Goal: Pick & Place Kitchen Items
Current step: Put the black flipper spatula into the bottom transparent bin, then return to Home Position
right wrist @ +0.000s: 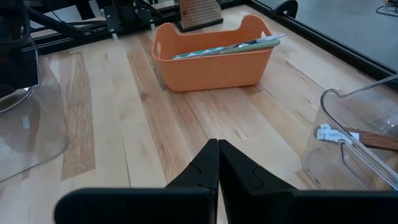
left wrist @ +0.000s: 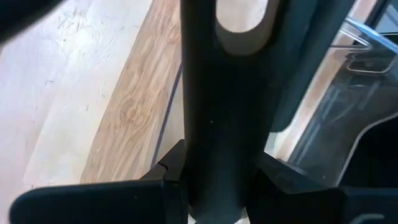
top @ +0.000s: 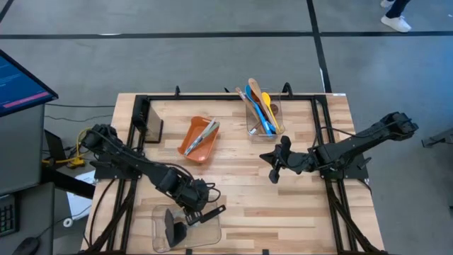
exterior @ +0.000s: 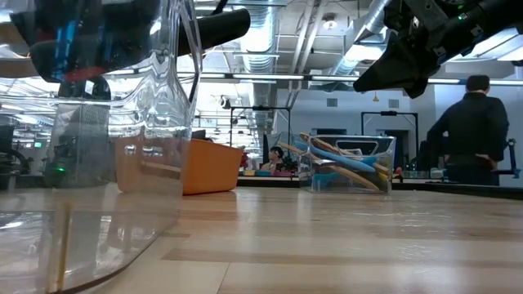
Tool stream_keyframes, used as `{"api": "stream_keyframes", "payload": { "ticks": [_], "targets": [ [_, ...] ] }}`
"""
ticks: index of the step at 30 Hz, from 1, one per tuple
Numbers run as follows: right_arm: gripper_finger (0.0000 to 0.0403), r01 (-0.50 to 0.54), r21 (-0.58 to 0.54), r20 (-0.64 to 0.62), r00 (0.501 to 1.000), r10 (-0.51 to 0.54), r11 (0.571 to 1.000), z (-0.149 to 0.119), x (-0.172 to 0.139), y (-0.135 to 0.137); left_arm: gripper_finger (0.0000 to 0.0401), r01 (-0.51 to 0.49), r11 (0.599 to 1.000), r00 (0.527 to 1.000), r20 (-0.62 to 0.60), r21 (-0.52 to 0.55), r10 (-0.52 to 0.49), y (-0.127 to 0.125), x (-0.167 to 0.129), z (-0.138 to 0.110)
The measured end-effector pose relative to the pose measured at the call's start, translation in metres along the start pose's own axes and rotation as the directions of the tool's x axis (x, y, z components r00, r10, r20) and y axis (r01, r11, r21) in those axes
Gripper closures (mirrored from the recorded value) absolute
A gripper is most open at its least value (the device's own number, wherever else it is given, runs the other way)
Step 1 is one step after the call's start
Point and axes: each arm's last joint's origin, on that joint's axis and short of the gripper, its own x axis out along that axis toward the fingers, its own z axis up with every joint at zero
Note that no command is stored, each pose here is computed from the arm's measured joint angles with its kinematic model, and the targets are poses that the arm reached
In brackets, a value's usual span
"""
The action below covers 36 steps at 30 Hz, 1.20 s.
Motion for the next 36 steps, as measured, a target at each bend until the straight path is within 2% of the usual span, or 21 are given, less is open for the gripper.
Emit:
{"api": "stream_keyframes", "payload": {
  "ticks": [12, 21, 28, 36],
  "targets": [
    [0.0403, -0.024, -0.029, -0.002, 1.0, 0.024, 0.999, -0.002, -0.003, 0.005, 0.0315, -0.006, 1.0, 1.0, -0.024, -0.002, 0.006, -0.003, 0.014, 0.002],
    [0.0403, -0.024, -0.029, -0.002, 1.0, 0.024, 0.999, -0.002, -0.003, 0.005, 0.0256, 0.003, 1.0, 1.0, -0.017, -0.004, -0.003, -0.003, 0.014, 0.004],
    [0.0403, -0.024, -0.029, -0.002, 1.0, 0.024, 0.999, -0.002, -0.003, 0.005, 0.0218, 0.073, 0.997, 0.991, -0.109, -0.026, -0.076, -0.002, 0.014, 0.007],
    [0.0403, -0.023, -0.03, -0.004, 1.0, 0.023, 0.999, -0.002, -0.003, 0.005, 0.0213, 0.177, 0.982, 0.973, -0.139, -0.073, -0.185, 0.005, 0.0, 0.019]
  ]
}}
